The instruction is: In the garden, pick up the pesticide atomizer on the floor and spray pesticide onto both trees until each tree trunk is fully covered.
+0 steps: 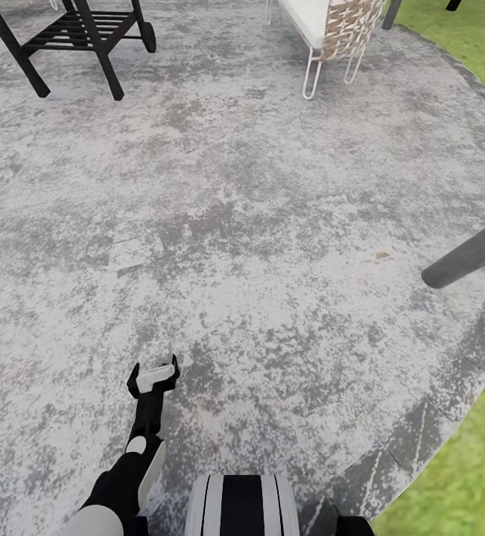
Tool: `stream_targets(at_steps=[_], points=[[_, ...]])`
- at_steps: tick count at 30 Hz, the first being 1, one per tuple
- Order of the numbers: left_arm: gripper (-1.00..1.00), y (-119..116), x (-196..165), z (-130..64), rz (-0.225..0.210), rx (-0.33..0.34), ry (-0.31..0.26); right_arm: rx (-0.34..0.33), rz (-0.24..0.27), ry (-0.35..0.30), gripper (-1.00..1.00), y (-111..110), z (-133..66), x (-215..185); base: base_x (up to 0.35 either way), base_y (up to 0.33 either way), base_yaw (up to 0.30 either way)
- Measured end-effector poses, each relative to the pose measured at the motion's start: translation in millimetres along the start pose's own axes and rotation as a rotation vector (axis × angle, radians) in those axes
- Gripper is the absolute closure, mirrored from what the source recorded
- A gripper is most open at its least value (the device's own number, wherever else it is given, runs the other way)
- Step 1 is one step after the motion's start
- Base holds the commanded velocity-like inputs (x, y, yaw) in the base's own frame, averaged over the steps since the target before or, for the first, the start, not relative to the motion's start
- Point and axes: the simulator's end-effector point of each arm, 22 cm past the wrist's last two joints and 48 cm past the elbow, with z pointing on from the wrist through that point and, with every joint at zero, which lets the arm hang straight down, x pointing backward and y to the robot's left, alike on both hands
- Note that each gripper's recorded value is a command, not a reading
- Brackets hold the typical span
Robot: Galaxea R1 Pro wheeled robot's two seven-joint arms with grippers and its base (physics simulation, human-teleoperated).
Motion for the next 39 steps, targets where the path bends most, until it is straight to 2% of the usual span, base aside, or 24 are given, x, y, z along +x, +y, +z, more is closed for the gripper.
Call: stream_targets(at_steps=[39], points=[[-1.0,-7.4,-0.2,-0.7,0.003,0.017,-0.001,0.0,0.0,0.0,-1.0,0.0,0.0,-0.2,-0.027,-0.004,0.0]])
